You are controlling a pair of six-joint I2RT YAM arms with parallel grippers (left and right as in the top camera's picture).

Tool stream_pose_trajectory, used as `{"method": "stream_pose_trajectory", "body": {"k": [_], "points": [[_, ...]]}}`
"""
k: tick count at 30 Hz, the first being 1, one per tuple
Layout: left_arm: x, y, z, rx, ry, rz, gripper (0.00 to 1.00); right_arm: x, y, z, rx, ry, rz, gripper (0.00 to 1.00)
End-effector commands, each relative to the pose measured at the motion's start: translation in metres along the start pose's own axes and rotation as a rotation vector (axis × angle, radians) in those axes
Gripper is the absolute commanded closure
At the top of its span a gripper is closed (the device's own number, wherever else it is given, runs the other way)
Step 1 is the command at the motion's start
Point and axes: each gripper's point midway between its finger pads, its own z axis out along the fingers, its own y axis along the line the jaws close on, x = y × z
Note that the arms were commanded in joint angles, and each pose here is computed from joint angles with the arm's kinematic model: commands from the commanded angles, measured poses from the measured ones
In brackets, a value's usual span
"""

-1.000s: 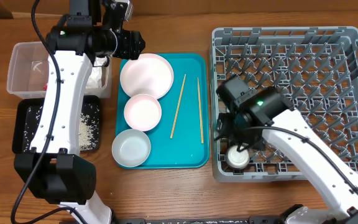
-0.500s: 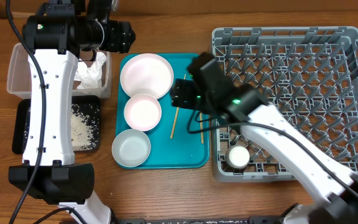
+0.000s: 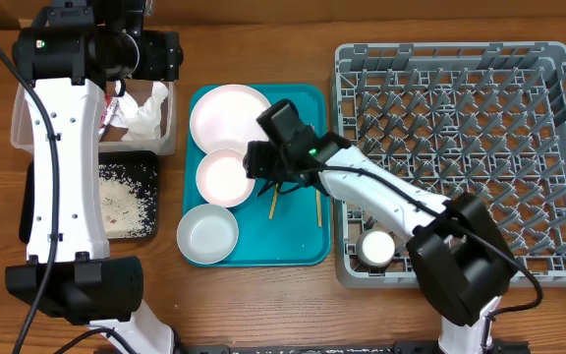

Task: Sort waste into correct bins and load items into the dishwasher
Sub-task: 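Grasp the pink bowl on the teal tray with the right gripper, then set the pink bowl into the back of the dish rack and release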

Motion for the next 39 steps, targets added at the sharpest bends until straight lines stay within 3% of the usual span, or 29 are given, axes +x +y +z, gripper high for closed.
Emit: {"method": "stream_pose_trajectory", "body": {"k": [1,2,12,13,15,22,29,34,39], "points": [[-0.006,0.003,-0.004,-0.020,-0.022,-0.005,0.06,0.011,0.004,0.016,0.003,0.026,-0.043,0.46],[-0.006,0.003,-0.004,-0.020,-0.021,-0.006,0.00,0.013,0.002,0.019,0.008,0.033,-0.040,0.48],[-0.006,0.003,-0.002,-0.019,-0.019,-0.005,0.00,0.017,-0.006,0.028,0.035,0.045,-0.020,0.78],[-0.006,0.003,-0.002,-0.019,-0.019,-0.005,0.00,0.017,-0.008,0.028,0.042,0.046,-0.013,0.89],[-0.006,0.003,-0.002,-0.020,-0.019,-0.005,0.00,0.017,-0.008,0.028,0.042,0.047,-0.013,0.96],[-0.006,0.003,-0.002,-0.020,-0.019,-0.005,0.00,0.008,-0.001,0.007,0.037,0.013,0.000,0.96],[-0.006,0.003,-0.002,-0.020,-0.019,-0.005,0.00,-0.022,-0.004,-0.071,0.145,-0.173,-0.006,0.96],[-0.006,0.003,-0.002,-0.019,-0.019,-0.005,0.00,-0.044,-0.033,-0.137,0.345,-0.369,0.003,0.96],[-0.006,0.003,-0.002,-0.020,-0.019,-0.005,0.00,-0.068,-0.083,-0.214,0.687,-0.659,0.043,0.96]]}}
